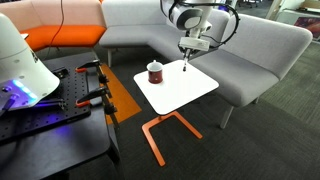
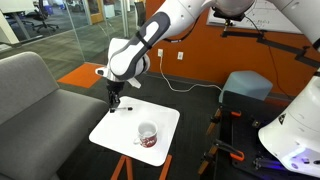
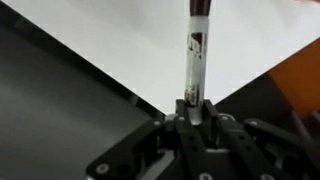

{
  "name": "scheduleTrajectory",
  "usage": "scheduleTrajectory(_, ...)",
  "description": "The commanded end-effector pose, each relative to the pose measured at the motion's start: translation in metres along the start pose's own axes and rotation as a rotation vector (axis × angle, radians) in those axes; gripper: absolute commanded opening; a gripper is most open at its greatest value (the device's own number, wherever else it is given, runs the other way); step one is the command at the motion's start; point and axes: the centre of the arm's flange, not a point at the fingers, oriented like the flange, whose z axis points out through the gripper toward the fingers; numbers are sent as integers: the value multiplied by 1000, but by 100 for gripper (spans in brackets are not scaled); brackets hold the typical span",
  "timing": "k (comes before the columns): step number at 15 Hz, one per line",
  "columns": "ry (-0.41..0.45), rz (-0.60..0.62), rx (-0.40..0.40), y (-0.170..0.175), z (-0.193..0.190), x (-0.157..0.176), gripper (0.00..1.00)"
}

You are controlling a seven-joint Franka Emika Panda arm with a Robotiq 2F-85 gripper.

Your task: Pick up the marker and put it in the cup

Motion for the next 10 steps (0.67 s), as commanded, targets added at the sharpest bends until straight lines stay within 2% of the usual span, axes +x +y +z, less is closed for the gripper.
scheduleTrajectory(1,150,-74,114,-20,-41,-33,5)
scheduleTrajectory(5,308,-223,207,-52,-44,-45,5)
scheduleTrajectory(10,454,-407,359,-93,-56,-46,5)
